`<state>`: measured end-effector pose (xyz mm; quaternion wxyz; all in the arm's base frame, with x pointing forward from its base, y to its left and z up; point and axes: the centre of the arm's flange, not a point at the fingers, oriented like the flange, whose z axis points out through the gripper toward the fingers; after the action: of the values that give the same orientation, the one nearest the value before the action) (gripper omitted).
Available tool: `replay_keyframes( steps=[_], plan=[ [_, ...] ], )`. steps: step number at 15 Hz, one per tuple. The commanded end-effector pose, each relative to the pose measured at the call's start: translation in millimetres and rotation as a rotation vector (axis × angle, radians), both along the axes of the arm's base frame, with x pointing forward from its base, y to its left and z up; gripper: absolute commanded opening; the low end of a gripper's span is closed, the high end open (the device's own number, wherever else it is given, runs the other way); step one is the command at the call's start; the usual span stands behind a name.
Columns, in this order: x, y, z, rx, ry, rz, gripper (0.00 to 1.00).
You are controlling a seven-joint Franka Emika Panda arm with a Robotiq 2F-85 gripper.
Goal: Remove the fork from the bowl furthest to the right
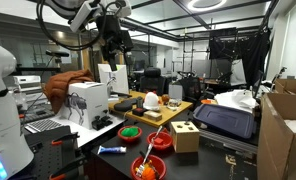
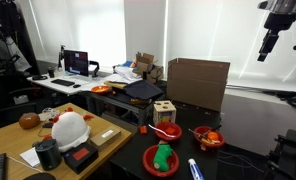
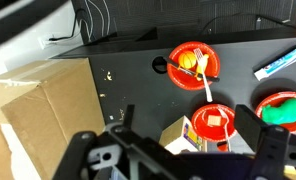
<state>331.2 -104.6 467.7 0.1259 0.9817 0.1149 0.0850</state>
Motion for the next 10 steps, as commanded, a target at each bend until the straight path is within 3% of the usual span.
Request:
replay_keyframes(
  steps=[1,4,10],
  plan=[
    [0,0,0,0.000,0.000,0.000,1.00],
    [0,0,0,0.000,0.000,0.000,1.00],
    [44,-32,-27,0.025,-0.020,-0.070,1.00]
  ],
)
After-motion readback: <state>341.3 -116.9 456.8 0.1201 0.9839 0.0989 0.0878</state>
